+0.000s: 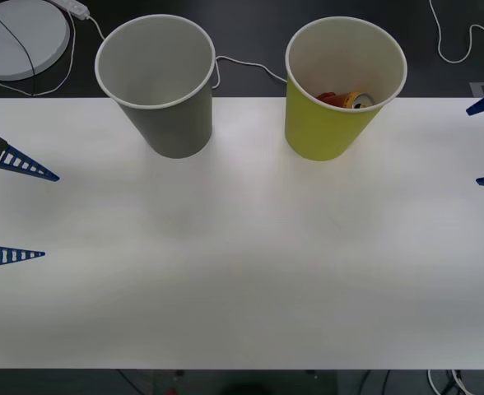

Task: Put the can into the green bin and the plastic bottle into the gray bin

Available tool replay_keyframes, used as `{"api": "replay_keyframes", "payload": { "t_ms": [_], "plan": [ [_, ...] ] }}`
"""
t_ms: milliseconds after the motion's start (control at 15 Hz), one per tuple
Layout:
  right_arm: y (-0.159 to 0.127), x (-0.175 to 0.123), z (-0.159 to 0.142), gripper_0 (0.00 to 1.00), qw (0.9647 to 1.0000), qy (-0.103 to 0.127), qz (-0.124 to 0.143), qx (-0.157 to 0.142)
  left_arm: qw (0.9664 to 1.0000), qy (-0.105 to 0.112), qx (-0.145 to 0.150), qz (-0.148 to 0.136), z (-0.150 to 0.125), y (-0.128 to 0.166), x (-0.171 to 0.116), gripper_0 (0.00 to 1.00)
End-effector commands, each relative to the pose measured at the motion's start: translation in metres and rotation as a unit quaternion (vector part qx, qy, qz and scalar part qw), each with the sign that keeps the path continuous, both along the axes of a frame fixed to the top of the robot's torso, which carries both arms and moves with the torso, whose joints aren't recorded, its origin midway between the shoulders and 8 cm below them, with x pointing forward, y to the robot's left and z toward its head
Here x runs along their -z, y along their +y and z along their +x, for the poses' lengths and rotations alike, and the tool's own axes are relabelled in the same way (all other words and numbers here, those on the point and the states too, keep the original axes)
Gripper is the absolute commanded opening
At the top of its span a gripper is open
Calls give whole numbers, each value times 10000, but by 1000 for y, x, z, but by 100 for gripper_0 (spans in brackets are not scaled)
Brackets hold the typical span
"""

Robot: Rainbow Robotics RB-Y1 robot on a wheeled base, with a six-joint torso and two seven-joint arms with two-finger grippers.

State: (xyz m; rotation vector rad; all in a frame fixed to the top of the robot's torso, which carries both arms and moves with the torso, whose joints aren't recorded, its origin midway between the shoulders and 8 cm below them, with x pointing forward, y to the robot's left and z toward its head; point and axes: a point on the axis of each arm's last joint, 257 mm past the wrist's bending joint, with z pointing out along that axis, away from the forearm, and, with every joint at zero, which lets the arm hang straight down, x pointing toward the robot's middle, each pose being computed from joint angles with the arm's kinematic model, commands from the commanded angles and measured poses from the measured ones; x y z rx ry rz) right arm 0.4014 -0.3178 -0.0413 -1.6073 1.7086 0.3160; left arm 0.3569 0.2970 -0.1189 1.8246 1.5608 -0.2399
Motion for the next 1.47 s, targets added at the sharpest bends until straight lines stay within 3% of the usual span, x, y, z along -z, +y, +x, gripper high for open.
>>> {"api": "replay_keyframes", "payload": {
  "t_ms": [67, 400, 533, 1133, 1467],
  "plan": [
    [-6, 15, -11, 100, 9998, -100, -30, -153, 10000, 0, 0, 0, 0, 0, 0, 100],
    [-13, 44, -29, 100, 9995, -238, -154, -128, 10000, 0, 0, 0, 0, 0, 0, 100],
    [-16, 56, -33, 100, 9985, -465, -166, -227, 10000, 0, 0, 0, 0, 0, 0, 100],
    [-11, 99, -54, 100, 9974, -585, 291, -297, 10000, 0, 0, 0, 0, 0, 0, 100],
    [-4, 106, -61, 100, 9965, -669, 240, -437, 10000, 0, 0, 0, 0, 0, 0, 100]
  ]
}}
